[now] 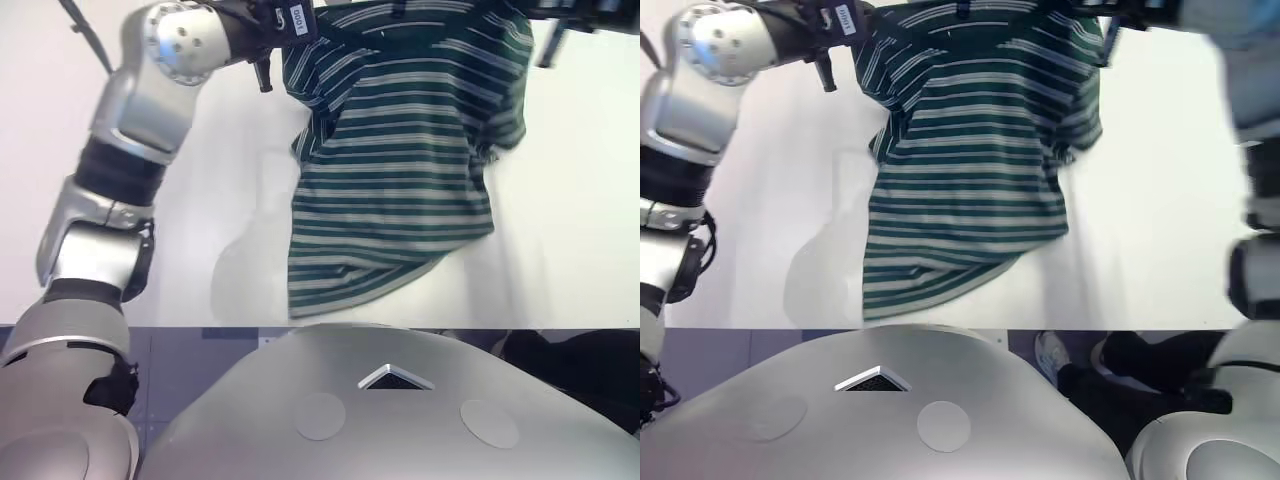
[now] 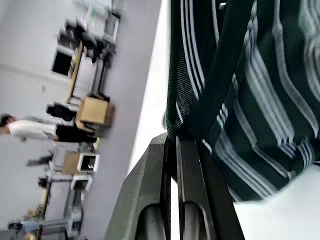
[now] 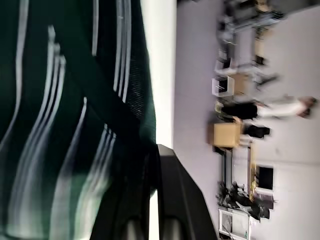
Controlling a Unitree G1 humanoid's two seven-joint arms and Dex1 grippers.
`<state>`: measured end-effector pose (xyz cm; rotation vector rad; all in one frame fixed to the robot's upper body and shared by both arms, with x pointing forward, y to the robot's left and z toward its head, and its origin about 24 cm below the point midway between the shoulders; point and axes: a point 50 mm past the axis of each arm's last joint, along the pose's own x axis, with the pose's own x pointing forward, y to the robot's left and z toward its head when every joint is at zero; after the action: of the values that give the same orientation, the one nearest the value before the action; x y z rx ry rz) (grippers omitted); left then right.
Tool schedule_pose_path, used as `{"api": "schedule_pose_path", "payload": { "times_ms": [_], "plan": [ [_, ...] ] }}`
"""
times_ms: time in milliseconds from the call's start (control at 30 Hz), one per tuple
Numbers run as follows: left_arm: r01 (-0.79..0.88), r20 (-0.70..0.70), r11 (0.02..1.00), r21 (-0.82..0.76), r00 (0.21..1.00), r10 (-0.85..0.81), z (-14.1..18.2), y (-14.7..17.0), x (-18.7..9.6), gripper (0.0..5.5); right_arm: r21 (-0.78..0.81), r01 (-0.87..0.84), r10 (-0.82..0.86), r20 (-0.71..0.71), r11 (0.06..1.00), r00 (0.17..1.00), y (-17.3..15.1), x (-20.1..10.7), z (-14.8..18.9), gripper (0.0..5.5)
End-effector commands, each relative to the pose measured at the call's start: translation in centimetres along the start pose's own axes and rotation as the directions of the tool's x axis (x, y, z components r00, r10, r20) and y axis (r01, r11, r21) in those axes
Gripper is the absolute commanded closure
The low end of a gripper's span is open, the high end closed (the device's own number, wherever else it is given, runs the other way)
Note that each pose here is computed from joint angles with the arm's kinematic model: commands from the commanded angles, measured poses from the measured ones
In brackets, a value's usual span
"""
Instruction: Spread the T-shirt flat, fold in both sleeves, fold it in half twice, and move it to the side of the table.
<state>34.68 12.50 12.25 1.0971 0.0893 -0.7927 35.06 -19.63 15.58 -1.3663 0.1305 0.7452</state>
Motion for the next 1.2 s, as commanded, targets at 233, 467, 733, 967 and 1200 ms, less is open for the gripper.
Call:
{"api": "schedule_pose_path", "payload": {
  "times_ms": [233,467,733,967,1200],
  "plan": [
    [-0.475,-0.031,0.874,-0.102,0.88,0.474,0.4,-0.7,6.7,5.5,-0.199,0.31,-0.36,-0.31,0.93,0.88,3.5,8.6,-0.3,5.5],
    [-0.358,-0.121,0.932,-0.06,0.929,0.349,-1.3,-2.3,7.0,5.04,-0.133,0.418,-0.436,-0.368,0.899,0.821,2.1,8.0,-1.1,5.0],
    [-0.457,-0.183,0.875,-0.159,0.884,0.429,-3.2,0.4,5.3,4.36,-0.112,0.5,-0.504,-0.363,0.859,0.784,1.5,7.5,-1.5,4.24],
    [-0.133,-0.11,0.954,-0.269,0.988,0.107,-4.1,-6.8,6.0,4.36,0.425,0.55,-0.418,-0.367,0.719,0.831,3.8,8.9,0.3,4.24],
    [-0.097,-0.285,0.987,-0.124,0.957,0.059,-5.8,-8.8,5.8,4.32,0.628,0.507,-0.269,-0.439,0.59,0.857,5.5,8.8,-0.9,3.84]
  ]
}}
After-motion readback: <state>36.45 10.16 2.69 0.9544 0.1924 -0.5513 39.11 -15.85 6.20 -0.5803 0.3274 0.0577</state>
